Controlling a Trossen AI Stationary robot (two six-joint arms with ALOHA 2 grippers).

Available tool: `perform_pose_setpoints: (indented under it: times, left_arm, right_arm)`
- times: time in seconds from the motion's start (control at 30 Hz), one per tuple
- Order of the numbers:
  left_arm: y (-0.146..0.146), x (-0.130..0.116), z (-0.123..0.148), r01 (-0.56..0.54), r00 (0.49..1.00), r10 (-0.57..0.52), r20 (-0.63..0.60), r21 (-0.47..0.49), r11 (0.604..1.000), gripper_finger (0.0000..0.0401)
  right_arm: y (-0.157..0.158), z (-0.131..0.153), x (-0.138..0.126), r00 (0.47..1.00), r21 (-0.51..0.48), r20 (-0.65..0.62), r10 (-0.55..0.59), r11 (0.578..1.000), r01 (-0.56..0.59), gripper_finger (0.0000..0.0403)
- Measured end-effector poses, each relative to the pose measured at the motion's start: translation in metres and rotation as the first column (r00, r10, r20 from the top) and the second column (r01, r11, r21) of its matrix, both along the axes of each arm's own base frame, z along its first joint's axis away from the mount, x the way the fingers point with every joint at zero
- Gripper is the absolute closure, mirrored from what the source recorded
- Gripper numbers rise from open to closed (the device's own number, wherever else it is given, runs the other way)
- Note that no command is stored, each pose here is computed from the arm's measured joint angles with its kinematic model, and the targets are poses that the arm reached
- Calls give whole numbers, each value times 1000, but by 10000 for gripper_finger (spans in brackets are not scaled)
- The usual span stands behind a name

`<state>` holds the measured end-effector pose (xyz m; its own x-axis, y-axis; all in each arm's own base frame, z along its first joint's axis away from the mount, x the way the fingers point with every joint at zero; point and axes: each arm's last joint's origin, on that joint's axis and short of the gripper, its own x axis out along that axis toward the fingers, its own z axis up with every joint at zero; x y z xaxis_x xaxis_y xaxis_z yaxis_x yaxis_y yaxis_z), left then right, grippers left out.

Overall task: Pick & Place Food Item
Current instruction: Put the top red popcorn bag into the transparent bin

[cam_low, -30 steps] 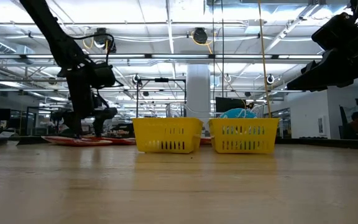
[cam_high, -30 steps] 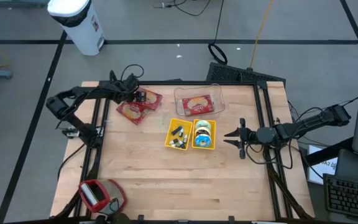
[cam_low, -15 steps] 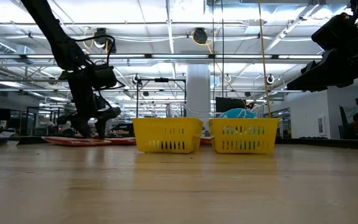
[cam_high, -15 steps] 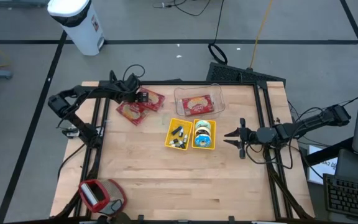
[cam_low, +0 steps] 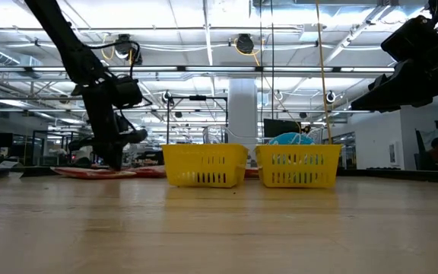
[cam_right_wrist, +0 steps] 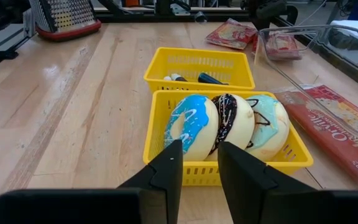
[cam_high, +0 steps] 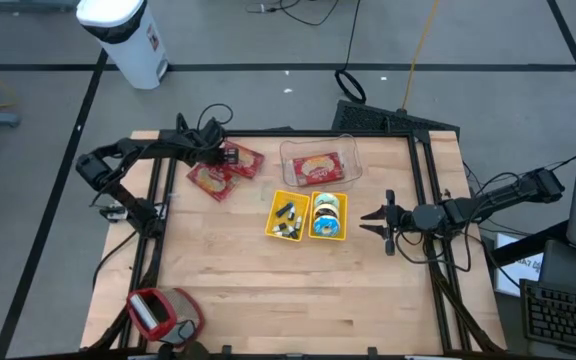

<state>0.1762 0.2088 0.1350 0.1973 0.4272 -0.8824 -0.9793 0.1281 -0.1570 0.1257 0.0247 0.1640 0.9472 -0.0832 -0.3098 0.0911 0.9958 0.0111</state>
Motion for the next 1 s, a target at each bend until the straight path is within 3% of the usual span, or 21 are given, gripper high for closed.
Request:
perform_pose_setpoints:
  times: [0.3, 0.57, 0.8, 1.0]
  left_arm:
    - [-9, 0, 47, -10, 989, -15, 148, 165, 986, 399]
    - [-34, -2, 108, -35, 929, -108, 353, 377, 926, 400]
    - [-60, 1, 148, -56, 823, -249, 510, 510, 858, 400]
    - [-80, 16, 175, -101, 660, -403, 634, 607, 788, 401]
  right_arm:
    - [0, 0, 0, 1000, 0, 0, 0, 1000, 0, 312]
    - [0, 0, 0, 1000, 0, 0, 0, 1000, 0, 312]
    - [0, 0, 0, 1000, 0, 0, 0, 1000, 0, 312]
    - [0, 0, 0, 1000, 0, 0, 1, 1000, -1, 312]
